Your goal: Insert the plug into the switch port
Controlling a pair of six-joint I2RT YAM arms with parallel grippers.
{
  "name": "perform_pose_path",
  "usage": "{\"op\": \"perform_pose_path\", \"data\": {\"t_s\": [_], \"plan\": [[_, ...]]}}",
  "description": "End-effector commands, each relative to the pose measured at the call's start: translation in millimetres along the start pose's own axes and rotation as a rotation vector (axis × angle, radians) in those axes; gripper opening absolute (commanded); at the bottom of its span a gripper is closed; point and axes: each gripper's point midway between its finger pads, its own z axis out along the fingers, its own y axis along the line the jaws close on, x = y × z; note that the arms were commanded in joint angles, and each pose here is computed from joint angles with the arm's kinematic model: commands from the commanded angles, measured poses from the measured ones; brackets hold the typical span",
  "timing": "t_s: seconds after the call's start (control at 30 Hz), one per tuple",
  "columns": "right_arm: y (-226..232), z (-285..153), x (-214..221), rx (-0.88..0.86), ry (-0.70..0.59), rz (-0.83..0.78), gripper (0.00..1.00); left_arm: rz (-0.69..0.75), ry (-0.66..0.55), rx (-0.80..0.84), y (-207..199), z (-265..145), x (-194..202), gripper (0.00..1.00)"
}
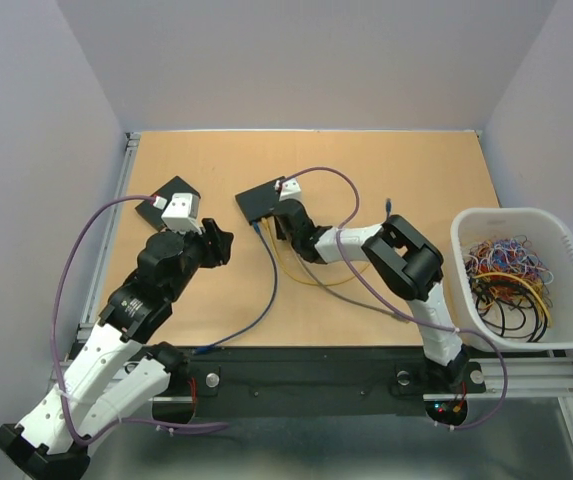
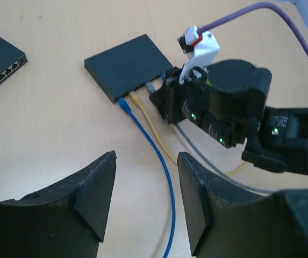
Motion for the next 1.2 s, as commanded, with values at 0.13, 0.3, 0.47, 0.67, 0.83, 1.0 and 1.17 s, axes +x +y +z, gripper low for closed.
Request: {"op": "perform_pose_path", "data": {"t_s": [0.13,0.3,0.47,0.67,0.83,1.0,1.17], "plan": [[-35,47,-28,0.094,-0.020,0.041,0.01,0.015,-0.017,0.011,-2,4,-3,0.61],[-35,52,-48,0.083,-0.049,0.053,0.26,0.016,-0.014,0.010,-2,5,-2,0.61],[-33,34,-45,0.038,-0.023,0.053,0.54,0.016,-0.008,0.004,-1,6,-1,0.61],[-24,-1,-66,-0.055,-0.032,0.062,0.63,0.016,-0.005,-0.005,0,7,0,0.61],[-21,-31,-85,-0.102,-0.038,0.054,0.68,0.017,0.000,-0.012,1,9,1,0.60],[-17,-76,-99,-0.183,-0.037,0.075,0.86,0.018,0.002,-0.013,1,9,2,0.60],[-13,-116,-94,-0.271,-0.011,0.098,0.99,0.018,0.002,-0.016,2,9,2,0.60]]}}
